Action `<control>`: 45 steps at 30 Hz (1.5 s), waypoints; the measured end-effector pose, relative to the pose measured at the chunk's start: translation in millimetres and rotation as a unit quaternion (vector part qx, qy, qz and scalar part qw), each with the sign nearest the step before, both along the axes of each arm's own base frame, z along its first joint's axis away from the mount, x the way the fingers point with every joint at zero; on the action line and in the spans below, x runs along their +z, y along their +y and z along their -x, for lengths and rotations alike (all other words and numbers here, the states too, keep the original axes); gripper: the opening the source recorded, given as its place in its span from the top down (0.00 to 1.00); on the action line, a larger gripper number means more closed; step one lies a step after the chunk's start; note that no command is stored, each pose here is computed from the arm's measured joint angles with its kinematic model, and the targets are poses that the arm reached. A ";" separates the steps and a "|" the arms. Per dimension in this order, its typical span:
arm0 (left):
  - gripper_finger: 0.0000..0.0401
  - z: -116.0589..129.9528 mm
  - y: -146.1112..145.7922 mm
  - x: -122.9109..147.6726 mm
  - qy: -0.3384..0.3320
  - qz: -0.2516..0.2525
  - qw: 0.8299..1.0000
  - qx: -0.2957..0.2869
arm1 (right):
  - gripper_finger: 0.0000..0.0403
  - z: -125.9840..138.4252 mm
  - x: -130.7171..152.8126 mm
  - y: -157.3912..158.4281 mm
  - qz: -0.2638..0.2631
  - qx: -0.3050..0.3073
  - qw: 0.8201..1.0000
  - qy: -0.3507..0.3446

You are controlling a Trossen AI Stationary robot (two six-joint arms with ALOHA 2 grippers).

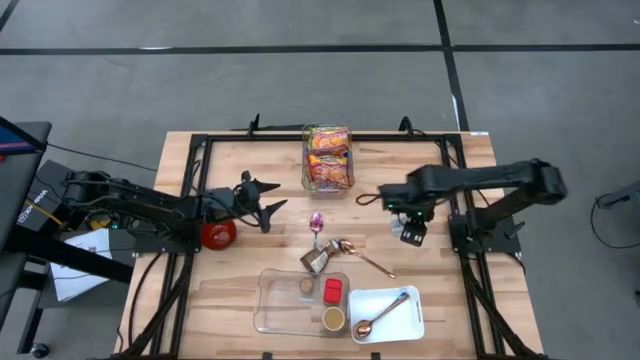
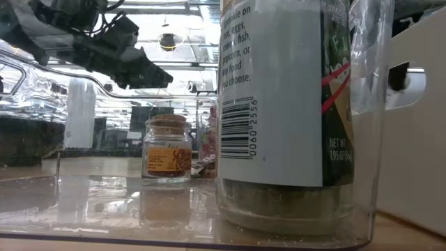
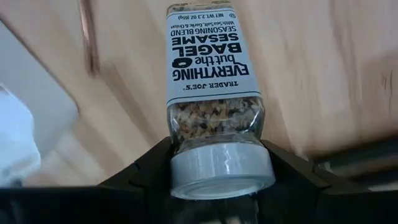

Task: Pick & Place Food Item
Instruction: Put the white seasoning bottle into the bottom transparent bin

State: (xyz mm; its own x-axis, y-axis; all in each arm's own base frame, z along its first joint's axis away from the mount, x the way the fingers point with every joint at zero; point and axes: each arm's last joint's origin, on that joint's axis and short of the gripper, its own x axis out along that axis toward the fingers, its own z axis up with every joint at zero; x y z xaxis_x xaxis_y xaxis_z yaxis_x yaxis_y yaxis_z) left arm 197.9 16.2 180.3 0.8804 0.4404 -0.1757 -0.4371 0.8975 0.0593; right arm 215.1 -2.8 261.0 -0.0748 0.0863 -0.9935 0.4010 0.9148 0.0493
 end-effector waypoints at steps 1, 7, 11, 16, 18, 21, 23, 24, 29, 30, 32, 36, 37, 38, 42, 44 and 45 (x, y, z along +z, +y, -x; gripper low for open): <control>0.40 1.0 0.0 -0.7 -0.005 -0.001 1.000 0.000 | 0.51 -4.5 -0.4 -0.9 -0.008 0.003 1.000 0.030; 0.40 2.9 -0.1 -1.0 -0.022 -0.006 1.000 -0.001 | 0.51 -45.2 -12.3 -1.5 -0.057 0.051 0.990 0.118; 0.41 2.8 -0.1 -0.8 -0.023 -0.006 1.000 -0.001 | 0.51 -70.2 -24.0 -1.4 -0.076 0.091 0.984 0.132; 0.41 2.7 -0.6 -0.7 -0.024 -0.005 1.000 -0.007 | 0.51 -85.7 -40.4 -3.4 -0.075 0.124 0.977 0.157; 0.41 2.6 -0.8 -0.7 -0.024 -0.004 1.000 -0.010 | 0.51 -89.4 -49.1 -3.6 -0.075 0.132 0.974 0.171; 0.41 2.6 -0.8 -0.7 -0.024 -0.004 1.000 -0.010 | 0.51 -91.9 -55.0 -4.0 -0.070 0.141 0.971 0.181; 0.41 2.6 -0.8 -0.6 -0.024 -0.004 1.000 -0.010 | 0.51 -94.6 -58.9 -4.1 -0.069 0.146 0.971 0.177; 0.41 2.6 -0.8 -0.7 -0.024 -0.004 1.000 -0.010 | 0.51 -95.4 -59.7 -4.2 -0.068 0.147 0.971 0.174; 0.41 2.6 -0.8 -0.7 -0.024 -0.004 1.000 -0.010 | 0.51 -97.0 -60.1 -5.0 -0.055 0.156 0.972 0.165; 0.41 2.6 -0.8 -0.7 -0.024 -0.004 1.000 -0.010 | 0.50 -97.2 -60.1 -4.7 -0.052 0.157 0.973 0.163; 0.41 2.6 -0.8 -0.8 -0.024 -0.004 1.000 -0.010 | 0.42 -98.1 -60.4 -2.9 -0.040 0.165 0.972 0.161; 0.41 2.7 -0.8 -0.8 -0.023 -0.004 1.000 -0.009 | 0.26 -101.6 -62.2 2.6 -0.027 0.181 0.973 0.144; 0.41 2.7 -0.8 -0.8 -0.023 -0.004 1.000 -0.009 | 0.24 -101.9 -61.5 3.7 -0.026 0.183 0.973 0.139; 0.41 2.7 -0.8 -0.9 -0.023 -0.004 1.000 -0.009 | 0.22 -101.7 -59.9 4.6 -0.025 0.185 0.973 0.134; 0.41 2.7 -0.8 -0.9 -0.023 -0.004 1.000 -0.009 | 0.18 -100.8 -49.3 4.1 -0.016 0.177 0.979 0.100; 0.41 2.7 -0.8 -0.9 -0.023 -0.004 1.000 -0.009 | 0.18 -98.7 -39.7 3.7 -0.011 0.168 0.983 0.078; 0.41 2.7 -0.8 -0.9 -0.023 -0.004 1.000 -0.009 | 0.18 -97.3 -33.5 2.6 -0.008 0.164 0.985 0.062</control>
